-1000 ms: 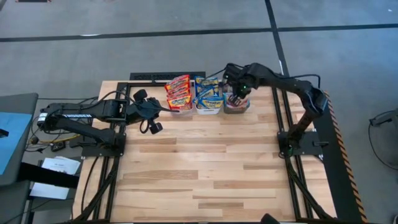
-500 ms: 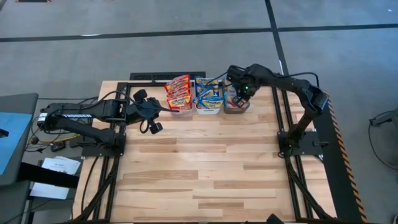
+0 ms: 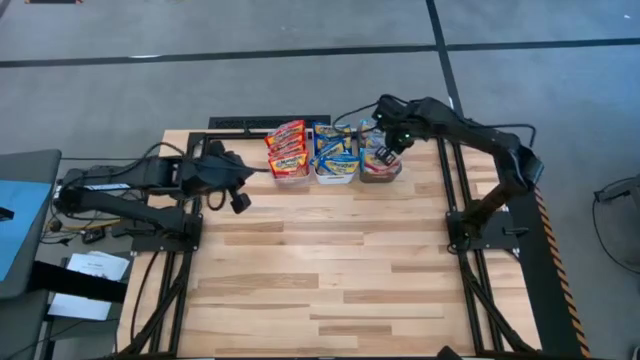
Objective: Sort Maruchan noodles
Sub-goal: Return to Home Position
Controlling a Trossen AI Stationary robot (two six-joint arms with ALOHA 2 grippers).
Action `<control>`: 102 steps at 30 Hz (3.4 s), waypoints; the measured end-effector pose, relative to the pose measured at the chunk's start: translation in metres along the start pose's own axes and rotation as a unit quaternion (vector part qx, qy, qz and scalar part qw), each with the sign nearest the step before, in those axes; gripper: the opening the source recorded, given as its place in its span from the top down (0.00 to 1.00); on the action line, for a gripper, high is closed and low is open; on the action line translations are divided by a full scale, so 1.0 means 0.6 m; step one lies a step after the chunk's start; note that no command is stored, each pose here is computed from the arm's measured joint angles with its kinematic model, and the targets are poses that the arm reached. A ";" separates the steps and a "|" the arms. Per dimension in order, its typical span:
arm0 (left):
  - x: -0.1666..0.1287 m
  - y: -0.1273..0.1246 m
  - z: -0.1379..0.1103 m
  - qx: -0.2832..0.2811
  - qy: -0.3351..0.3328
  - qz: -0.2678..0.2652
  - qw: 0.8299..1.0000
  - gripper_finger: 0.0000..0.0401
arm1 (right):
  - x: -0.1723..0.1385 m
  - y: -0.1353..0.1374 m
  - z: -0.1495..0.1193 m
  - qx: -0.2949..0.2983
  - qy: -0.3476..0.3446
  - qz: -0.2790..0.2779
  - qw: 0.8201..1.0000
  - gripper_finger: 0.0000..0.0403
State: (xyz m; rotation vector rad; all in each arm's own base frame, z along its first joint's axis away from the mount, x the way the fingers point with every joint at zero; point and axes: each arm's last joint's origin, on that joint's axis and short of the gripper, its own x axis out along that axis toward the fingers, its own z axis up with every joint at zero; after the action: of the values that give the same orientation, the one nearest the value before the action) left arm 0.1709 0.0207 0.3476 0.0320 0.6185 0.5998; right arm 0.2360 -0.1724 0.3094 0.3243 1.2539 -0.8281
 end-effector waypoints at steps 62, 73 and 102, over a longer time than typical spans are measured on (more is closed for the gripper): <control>0.085 -0.024 -0.319 -0.062 -0.254 -0.209 0.942 1.00 | 0.108 0.133 -0.211 -0.113 -0.331 0.345 0.871 0.81; 0.085 -0.024 -0.320 -0.041 -0.259 -0.202 0.944 1.00 | 0.143 0.118 -0.301 -0.076 -0.365 0.409 0.833 0.81; 0.086 -0.024 -0.320 0.020 -0.271 -0.182 0.945 1.00 | 0.133 0.086 -0.375 -0.129 -0.470 0.437 0.755 0.81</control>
State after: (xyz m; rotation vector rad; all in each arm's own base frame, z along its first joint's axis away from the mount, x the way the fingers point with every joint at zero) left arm 0.1053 0.0084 0.1596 0.1136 0.0924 0.1990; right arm 0.1198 -0.0239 0.1536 0.1799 0.1491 0.0716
